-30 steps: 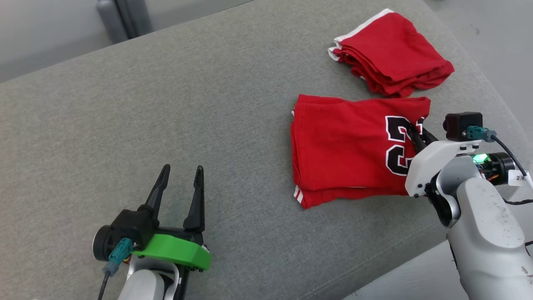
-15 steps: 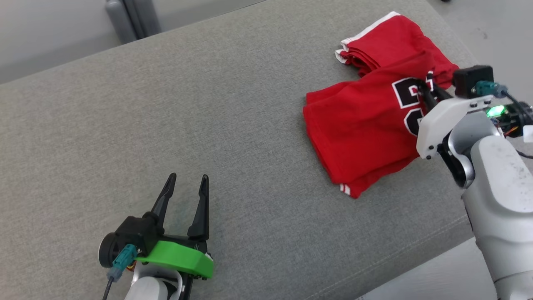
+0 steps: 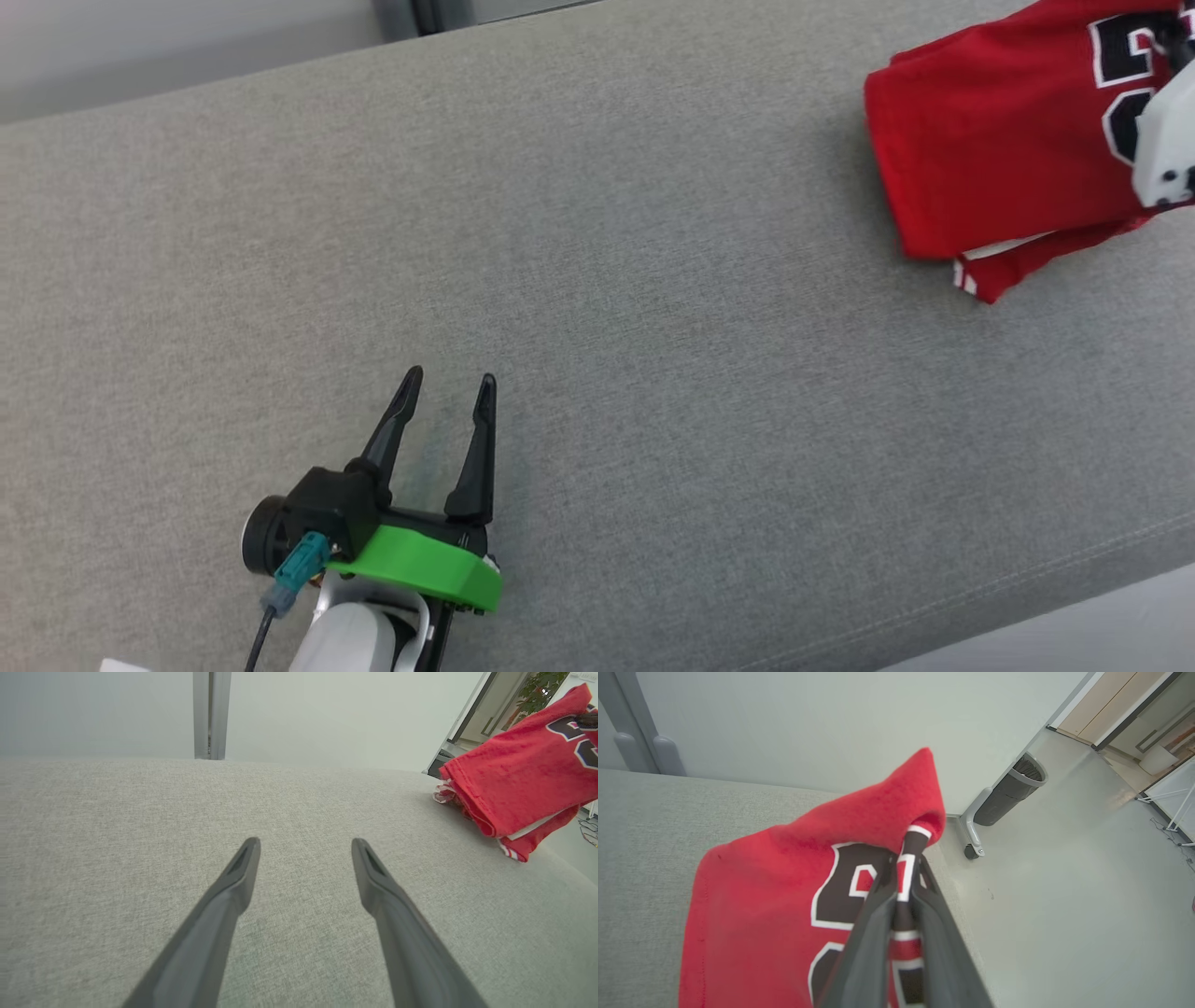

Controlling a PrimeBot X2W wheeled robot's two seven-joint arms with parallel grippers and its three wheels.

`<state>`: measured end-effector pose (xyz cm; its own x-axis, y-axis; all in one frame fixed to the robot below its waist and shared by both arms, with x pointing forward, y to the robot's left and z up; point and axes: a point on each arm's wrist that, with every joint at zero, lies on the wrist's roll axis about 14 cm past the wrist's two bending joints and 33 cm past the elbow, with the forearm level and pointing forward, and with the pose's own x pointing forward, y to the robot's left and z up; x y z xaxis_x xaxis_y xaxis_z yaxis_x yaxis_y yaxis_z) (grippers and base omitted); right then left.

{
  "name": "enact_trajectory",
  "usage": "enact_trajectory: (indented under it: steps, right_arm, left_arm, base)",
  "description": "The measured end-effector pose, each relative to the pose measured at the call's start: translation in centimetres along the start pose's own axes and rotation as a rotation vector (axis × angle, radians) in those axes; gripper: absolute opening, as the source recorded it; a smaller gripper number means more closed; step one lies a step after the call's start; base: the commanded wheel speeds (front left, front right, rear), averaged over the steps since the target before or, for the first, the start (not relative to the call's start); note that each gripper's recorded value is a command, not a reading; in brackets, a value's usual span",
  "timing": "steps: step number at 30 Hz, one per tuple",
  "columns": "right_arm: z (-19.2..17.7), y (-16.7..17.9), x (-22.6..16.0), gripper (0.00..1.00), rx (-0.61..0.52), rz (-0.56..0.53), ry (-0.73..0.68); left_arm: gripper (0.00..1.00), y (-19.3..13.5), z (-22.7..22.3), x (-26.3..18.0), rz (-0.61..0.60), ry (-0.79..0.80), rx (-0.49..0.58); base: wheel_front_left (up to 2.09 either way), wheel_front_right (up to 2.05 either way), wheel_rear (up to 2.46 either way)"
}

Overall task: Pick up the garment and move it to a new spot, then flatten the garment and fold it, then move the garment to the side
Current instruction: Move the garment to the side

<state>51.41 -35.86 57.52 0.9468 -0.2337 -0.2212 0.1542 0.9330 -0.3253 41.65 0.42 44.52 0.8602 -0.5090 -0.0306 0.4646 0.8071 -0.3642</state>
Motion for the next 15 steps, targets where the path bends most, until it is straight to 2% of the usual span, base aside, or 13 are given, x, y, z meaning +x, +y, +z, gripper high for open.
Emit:
enact_trajectory:
  steps: [5, 13, 14, 15]
  right_arm:
    - [-1.3, -1.5, 2.4, 0.00, -0.034, -0.032, 0.061]
    - [-4.2, -1.9, 5.6, 0.01, -0.071, -0.053, 0.136]
    - [-4.5, -1.9, 5.9, 0.25, -0.083, -0.055, 0.140]
    - [-4.7, -1.8, 6.2, 0.94, -0.093, -0.056, 0.138]
  left_arm:
    - [1.00, 1.4, -0.6, 0.1, 0.029, 0.012, 0.002]
    - [1.00, 3.1, -2.0, 0.0, 0.066, 0.045, -0.004]
    - [1.00, 3.3, -2.1, 0.0, 0.069, 0.047, -0.005]
    - [1.00, 3.4, -2.2, 0.1, 0.069, 0.049, -0.005]
  base:
    - [0.00, 0.00, 0.00]
    - [0.00, 0.00, 0.00]
    - [0.00, 0.00, 0.00]
    - [0.00, 0.00, 0.00]
